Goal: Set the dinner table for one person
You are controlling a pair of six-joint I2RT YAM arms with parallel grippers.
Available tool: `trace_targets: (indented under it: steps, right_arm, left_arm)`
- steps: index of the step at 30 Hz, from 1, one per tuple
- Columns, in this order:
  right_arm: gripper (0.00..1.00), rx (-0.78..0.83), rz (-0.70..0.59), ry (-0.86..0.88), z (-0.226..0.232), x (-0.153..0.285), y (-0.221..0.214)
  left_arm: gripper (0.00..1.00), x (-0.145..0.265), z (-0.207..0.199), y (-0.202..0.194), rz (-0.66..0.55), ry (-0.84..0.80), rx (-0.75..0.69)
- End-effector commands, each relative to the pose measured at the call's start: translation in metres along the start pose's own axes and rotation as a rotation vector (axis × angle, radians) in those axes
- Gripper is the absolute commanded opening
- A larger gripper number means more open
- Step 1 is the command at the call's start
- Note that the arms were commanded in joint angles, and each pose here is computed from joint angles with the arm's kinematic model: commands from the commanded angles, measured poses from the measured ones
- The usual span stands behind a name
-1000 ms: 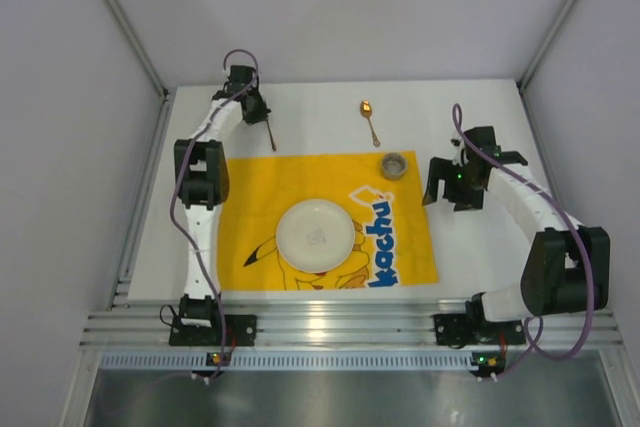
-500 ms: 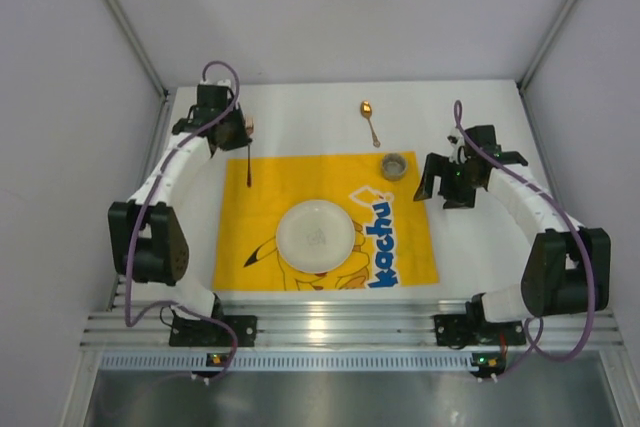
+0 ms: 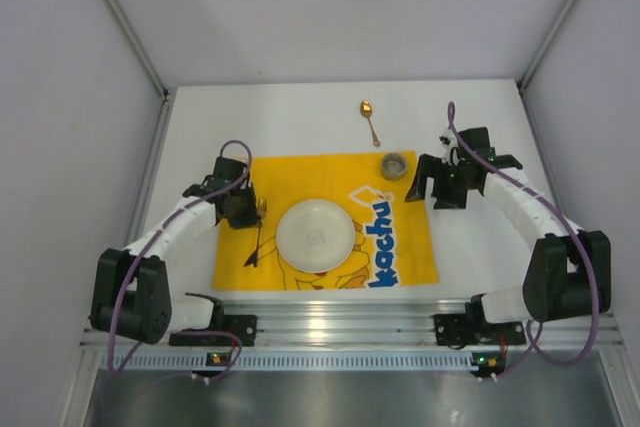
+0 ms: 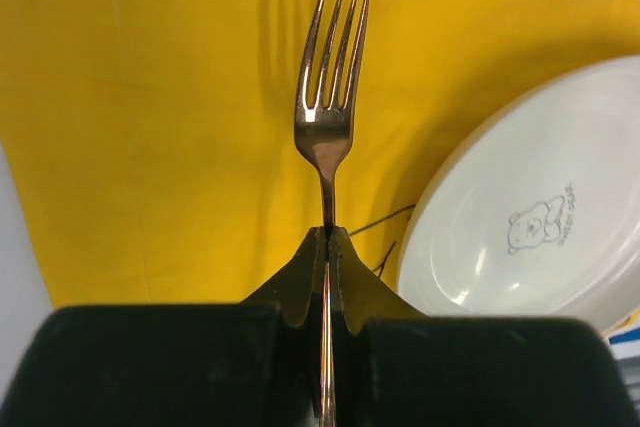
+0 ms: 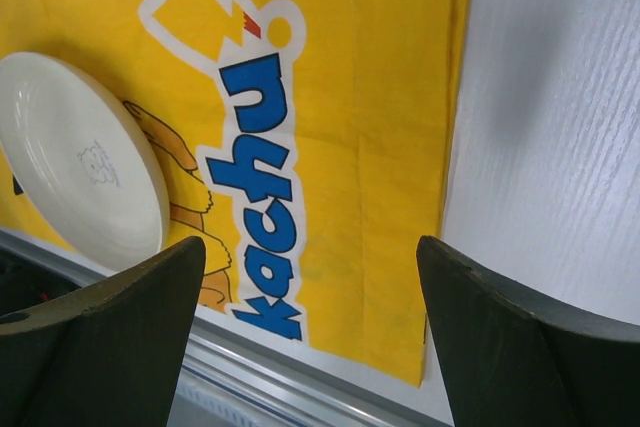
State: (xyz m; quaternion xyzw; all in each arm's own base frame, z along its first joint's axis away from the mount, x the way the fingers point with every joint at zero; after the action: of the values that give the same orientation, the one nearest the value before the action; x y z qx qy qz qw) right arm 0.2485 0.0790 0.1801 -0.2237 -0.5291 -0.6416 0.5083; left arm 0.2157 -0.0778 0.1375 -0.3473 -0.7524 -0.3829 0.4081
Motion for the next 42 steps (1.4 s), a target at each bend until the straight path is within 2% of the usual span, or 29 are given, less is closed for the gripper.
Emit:
trace_targets:
  steps: [1, 4, 6, 7, 8, 12, 15, 17, 22, 29, 35, 40, 42]
  right_arm:
    - [0.87, 0.05, -0.067, 0.001, 0.006, 0.011, -0.001]
    - [0.87, 0.049, -0.073, -0.005, 0.007, 0.015, -0.01]
    - [0.88, 0.04, -0.075, -0.009, 0.007, 0.016, -0.015]
    - [0.88, 0.038, -0.077, -0.01, 0.007, 0.017, -0.016]
    - [0.88, 0.037, -0.081, -0.017, 0.007, 0.018, -0.015]
    - [0.88, 0.066, -0.118, -0.031, 0.008, 0.023, 0.004]
    - [0.88, 0.092, -0.161, -0.021, 0.012, 0.028, 0.034]
    - [0.89, 0.109, -0.215, 0.004, 0.019, 0.035, 0.062]
    - [0.88, 0.107, -0.225, 0.01, 0.025, 0.006, 0.124]
    - [0.85, 0.169, -0.213, -0.109, 0.043, -0.084, 0.222]
    - [0.77, 0.126, -0.283, -0.139, 0.042, -0.147, 0.258]
    - [0.72, 0.2, -0.37, -0.252, 0.057, -0.173, 0.265]
    - [0.67, 0.202, -0.366, -0.272, 0.057, -0.188, 0.263]
  left_arm:
    - [0.0, -0.006, -0.009, 0.019, -0.067, 0.026, 0.014]
    - [0.0, -0.018, 0.001, 0.014, -0.009, 0.125, 0.027]
    - [0.0, -0.023, 0.007, 0.012, -0.022, 0.175, 0.036]
    - [0.04, -0.023, 0.006, 0.013, -0.024, 0.176, 0.049]
    - [0.18, -0.024, 0.006, 0.013, -0.023, 0.176, 0.053]
    - [0.57, -0.021, 0.001, 0.013, -0.003, 0.148, 0.066]
    - [0.68, -0.014, -0.003, 0.016, -0.011, 0.141, 0.068]
    - [0.69, -0.008, -0.01, 0.02, -0.005, 0.116, 0.073]
    - [0.64, 0.003, -0.031, 0.031, 0.003, 0.024, 0.098]
    - [0.6, 0.013, -0.041, 0.034, 0.028, -0.034, 0.097]
    - [0.59, 0.015, -0.037, 0.023, 0.055, -0.064, 0.1]
    - [0.59, 0.015, -0.033, 0.02, 0.079, -0.051, 0.06]
    - [0.58, 0.013, -0.034, 0.023, 0.09, -0.042, 0.038]
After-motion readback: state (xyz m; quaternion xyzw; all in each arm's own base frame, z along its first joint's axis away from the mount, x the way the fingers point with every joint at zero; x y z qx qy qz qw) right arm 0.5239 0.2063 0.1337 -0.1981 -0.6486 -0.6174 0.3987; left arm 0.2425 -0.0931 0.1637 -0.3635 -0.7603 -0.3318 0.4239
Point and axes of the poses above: each gripper's point midway between its finger pads, its own x axis back along the fingers, its own z axis along the line the jaws close on, y = z × x, the point moved 9 cm from there along x, back along the fingers, and after that the axes turned 15 degrees about x, right-handed, at the moved point
